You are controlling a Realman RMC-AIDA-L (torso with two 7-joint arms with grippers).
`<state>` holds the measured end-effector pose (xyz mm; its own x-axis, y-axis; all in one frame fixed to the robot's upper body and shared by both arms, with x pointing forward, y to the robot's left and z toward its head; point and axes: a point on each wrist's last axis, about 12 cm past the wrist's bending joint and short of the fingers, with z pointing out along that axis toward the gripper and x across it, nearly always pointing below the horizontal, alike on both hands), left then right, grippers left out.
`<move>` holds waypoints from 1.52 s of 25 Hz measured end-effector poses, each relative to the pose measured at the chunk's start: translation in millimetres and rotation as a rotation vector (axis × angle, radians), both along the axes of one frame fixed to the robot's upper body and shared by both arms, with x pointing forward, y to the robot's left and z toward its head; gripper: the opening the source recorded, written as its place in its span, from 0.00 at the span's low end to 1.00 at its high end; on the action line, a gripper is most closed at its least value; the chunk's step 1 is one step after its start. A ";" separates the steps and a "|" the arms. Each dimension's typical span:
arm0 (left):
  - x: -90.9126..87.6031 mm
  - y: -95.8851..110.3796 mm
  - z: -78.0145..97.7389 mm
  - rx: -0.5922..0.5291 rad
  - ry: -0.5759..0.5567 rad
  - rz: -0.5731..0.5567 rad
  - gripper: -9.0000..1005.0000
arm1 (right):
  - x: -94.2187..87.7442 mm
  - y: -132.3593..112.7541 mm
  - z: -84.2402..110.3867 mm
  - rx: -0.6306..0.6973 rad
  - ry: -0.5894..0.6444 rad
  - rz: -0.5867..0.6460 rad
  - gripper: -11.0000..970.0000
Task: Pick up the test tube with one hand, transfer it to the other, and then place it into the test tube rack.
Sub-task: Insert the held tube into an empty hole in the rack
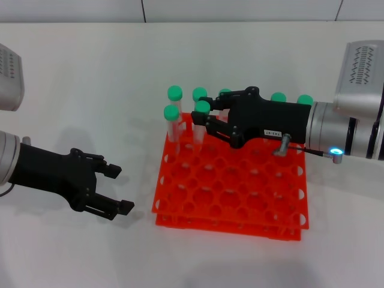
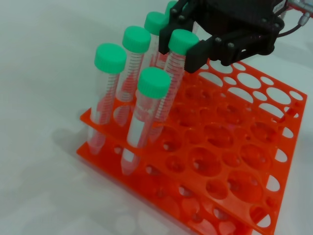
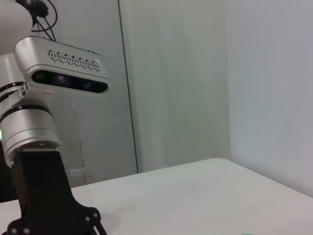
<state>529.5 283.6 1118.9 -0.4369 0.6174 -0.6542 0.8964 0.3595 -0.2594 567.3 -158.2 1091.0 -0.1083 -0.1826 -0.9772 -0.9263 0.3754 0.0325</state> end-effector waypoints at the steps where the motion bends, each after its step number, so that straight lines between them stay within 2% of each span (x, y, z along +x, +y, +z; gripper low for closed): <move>1: 0.0 0.0 0.0 0.000 0.000 0.000 0.87 | 0.0 0.1 0.0 0.000 0.000 0.001 0.29; 38: 0.9 -1.1 -0.4 -0.001 -0.001 -0.003 0.87 | 3.3 4.8 6.2 -0.002 -0.006 0.026 0.29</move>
